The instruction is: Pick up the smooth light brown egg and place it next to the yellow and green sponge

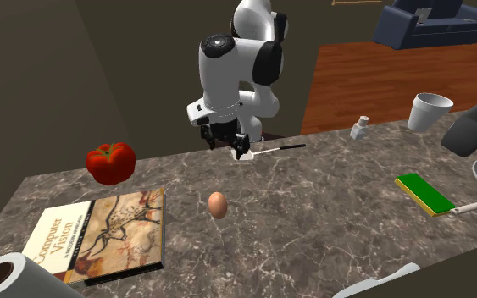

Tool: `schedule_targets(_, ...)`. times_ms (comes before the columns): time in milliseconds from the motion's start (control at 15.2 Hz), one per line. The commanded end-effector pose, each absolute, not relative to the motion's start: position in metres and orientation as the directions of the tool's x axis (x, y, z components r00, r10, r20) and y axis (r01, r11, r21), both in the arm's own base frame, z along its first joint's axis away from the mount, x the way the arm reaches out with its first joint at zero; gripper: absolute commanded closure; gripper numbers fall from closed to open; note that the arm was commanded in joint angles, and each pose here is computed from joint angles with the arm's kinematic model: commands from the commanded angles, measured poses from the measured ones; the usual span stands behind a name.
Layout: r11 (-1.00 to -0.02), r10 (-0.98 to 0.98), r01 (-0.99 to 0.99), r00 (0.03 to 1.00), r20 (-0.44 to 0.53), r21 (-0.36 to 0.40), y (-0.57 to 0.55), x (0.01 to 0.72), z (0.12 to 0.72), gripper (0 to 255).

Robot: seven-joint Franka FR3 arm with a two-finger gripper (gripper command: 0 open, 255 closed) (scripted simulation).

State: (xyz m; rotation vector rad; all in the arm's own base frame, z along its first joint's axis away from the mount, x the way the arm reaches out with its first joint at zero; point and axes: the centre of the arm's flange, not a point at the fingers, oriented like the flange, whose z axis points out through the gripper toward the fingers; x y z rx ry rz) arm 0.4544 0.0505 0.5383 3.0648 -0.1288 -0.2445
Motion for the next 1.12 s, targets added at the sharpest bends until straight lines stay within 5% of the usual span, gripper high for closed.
schedule_targets(0,-0.994,-0.085,-0.072,0.984,-0.16,0.083,0.059,0.481,0.532,0)
schedule_targets(726,-0.988,-0.066,-0.039,0.981,-0.184,0.15,0.107,0.624,0.51,0)
schedule_targets(1056,-0.988,-0.066,-0.039,0.981,-0.185,0.15,0.104,0.621,0.489,0)
